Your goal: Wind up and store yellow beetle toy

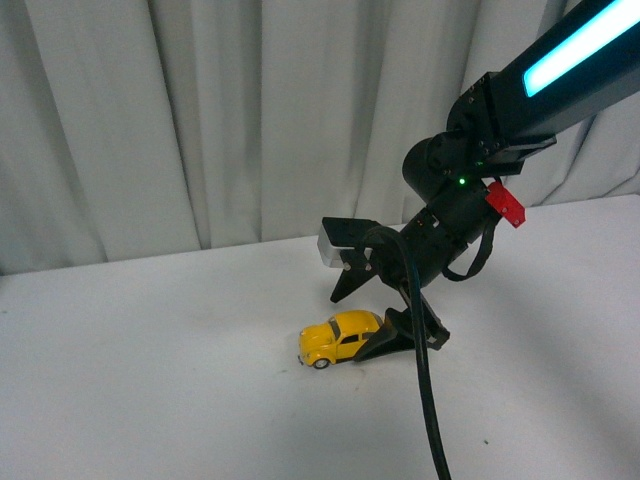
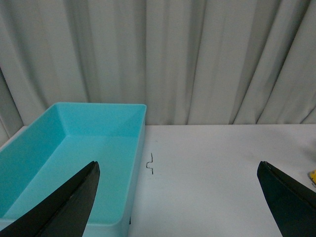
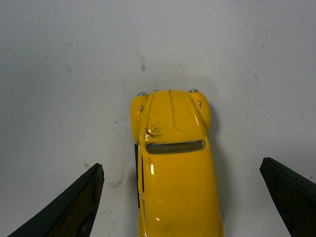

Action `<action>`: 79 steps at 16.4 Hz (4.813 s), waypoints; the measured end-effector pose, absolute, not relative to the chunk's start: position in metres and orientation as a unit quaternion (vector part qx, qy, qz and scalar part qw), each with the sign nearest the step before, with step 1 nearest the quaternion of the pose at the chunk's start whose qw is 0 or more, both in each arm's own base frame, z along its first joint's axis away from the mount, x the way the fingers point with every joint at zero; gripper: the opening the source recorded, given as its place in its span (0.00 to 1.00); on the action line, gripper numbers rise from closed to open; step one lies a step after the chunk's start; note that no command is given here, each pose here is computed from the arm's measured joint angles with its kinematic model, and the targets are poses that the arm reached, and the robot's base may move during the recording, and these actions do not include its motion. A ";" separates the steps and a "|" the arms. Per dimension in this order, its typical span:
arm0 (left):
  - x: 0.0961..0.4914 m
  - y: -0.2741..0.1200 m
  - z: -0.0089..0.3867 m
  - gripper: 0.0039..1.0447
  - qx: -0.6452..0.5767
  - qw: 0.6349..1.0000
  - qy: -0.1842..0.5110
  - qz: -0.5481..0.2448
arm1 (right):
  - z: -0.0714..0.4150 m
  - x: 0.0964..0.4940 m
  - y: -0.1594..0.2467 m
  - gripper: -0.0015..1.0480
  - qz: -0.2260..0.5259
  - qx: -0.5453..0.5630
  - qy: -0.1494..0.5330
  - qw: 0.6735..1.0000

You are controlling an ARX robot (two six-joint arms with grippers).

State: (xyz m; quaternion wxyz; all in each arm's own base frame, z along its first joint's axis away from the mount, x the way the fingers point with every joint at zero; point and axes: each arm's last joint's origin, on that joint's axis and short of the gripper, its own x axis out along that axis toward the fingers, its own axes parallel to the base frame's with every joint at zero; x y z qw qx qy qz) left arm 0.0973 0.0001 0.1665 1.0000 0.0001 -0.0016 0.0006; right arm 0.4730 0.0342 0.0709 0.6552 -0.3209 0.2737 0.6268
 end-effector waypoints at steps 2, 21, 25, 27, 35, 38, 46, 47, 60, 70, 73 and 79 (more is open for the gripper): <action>0.097 0.000 0.166 0.94 0.000 1.000 -0.002 0.001 | 0.071 0.474 0.037 0.82 0.626 -0.323 0.270 0.656; 0.097 0.000 0.166 0.94 0.000 1.000 -0.002 0.001 | 0.054 0.445 0.004 0.38 0.622 -0.295 0.273 0.672; 0.097 0.000 0.166 0.94 0.000 1.000 -0.002 0.001 | 0.048 0.410 -0.049 0.38 0.609 -0.286 0.274 0.687; 0.097 0.000 0.166 0.94 0.000 1.000 -0.002 0.001 | 0.048 0.399 -0.059 0.38 0.607 -0.285 0.275 0.689; 0.097 0.000 0.166 0.94 0.000 1.000 -0.002 0.001 | 0.045 0.363 -0.087 0.38 0.598 -0.251 0.297 0.701; 0.097 0.000 0.166 0.94 0.000 1.000 -0.002 0.001 | 0.046 0.359 -0.094 0.38 0.593 -0.244 0.303 0.705; 0.097 0.000 0.166 0.94 0.000 1.000 -0.002 0.001 | 0.038 0.358 -0.102 0.93 0.577 -0.262 0.316 0.706; 0.097 0.000 0.166 0.94 0.000 1.000 -0.002 0.001 | 0.038 0.358 -0.102 0.94 0.577 -0.262 0.315 0.706; 0.097 0.000 0.166 0.94 0.000 1.000 -0.002 0.001 | 0.037 0.358 -0.103 0.94 0.573 -0.266 0.313 0.709; 0.097 0.000 0.166 0.94 0.000 1.000 -0.002 0.001 | 0.049 0.359 -0.103 0.94 0.553 -0.294 0.282 0.727; 0.097 0.000 0.166 0.94 0.000 1.000 -0.002 0.001 | 0.114 0.368 -0.102 0.94 0.525 -0.353 0.191 0.751; 0.097 0.000 0.166 0.94 0.000 1.000 -0.001 0.001 | 0.264 0.314 -0.044 0.74 0.237 -0.524 0.046 0.816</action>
